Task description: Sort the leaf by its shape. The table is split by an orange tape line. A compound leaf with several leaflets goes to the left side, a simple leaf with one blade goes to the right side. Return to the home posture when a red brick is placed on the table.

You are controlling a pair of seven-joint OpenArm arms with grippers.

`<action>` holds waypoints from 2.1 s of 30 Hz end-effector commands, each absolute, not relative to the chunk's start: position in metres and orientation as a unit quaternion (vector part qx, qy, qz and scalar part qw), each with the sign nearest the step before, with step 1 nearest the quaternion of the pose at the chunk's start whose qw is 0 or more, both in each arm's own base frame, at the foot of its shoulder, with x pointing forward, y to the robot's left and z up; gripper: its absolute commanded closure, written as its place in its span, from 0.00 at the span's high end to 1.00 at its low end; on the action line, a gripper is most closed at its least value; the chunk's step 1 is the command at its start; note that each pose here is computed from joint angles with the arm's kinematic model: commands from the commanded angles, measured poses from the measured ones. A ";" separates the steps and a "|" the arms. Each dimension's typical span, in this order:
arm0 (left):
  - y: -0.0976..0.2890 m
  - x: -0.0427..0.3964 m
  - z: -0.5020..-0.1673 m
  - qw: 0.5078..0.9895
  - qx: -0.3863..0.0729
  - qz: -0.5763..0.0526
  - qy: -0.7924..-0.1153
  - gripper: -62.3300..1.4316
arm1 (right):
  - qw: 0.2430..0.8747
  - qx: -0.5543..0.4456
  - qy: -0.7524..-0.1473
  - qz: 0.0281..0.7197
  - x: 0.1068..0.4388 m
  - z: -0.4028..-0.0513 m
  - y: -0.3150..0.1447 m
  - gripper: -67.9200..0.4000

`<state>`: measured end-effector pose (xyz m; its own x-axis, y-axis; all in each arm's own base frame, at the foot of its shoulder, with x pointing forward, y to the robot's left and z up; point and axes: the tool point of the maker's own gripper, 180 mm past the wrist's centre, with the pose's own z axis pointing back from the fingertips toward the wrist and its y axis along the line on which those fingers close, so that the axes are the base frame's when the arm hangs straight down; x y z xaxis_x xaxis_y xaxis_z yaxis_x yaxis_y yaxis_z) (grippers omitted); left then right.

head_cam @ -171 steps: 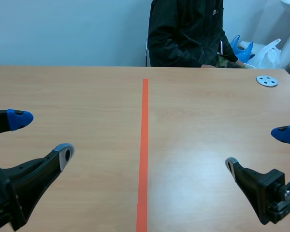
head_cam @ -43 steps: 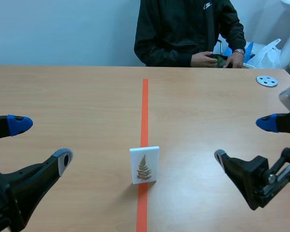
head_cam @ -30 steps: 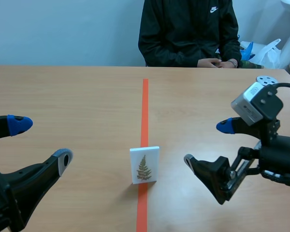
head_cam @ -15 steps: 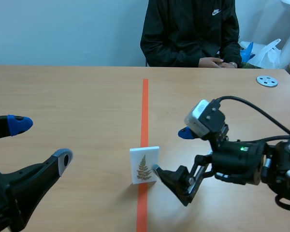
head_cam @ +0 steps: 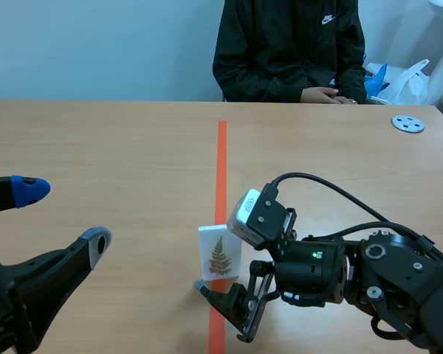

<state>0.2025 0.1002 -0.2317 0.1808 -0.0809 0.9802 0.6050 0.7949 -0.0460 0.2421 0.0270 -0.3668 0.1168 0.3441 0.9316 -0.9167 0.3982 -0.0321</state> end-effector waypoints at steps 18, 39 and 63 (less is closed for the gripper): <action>0.097 0.204 -0.224 0.726 -0.226 -0.229 -0.608 1.00 | 0.674 0.292 -0.498 0.460 0.253 -0.354 0.024 0.08; 0.097 0.204 -0.223 0.726 -0.226 -0.229 -0.608 1.00 | 0.693 0.244 -0.583 0.347 0.320 -0.304 -0.054 0.03; 0.097 0.205 -0.223 0.725 -0.225 -0.228 -0.609 1.00 | 0.766 0.072 -0.634 0.083 0.360 -0.267 -0.251 0.03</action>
<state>0.2027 0.1003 -0.2316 0.1805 -0.0807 0.9803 0.6045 0.7953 -0.0458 0.3525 -0.2523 -0.2854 0.2376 0.0268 0.9710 -0.2084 0.9778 0.0240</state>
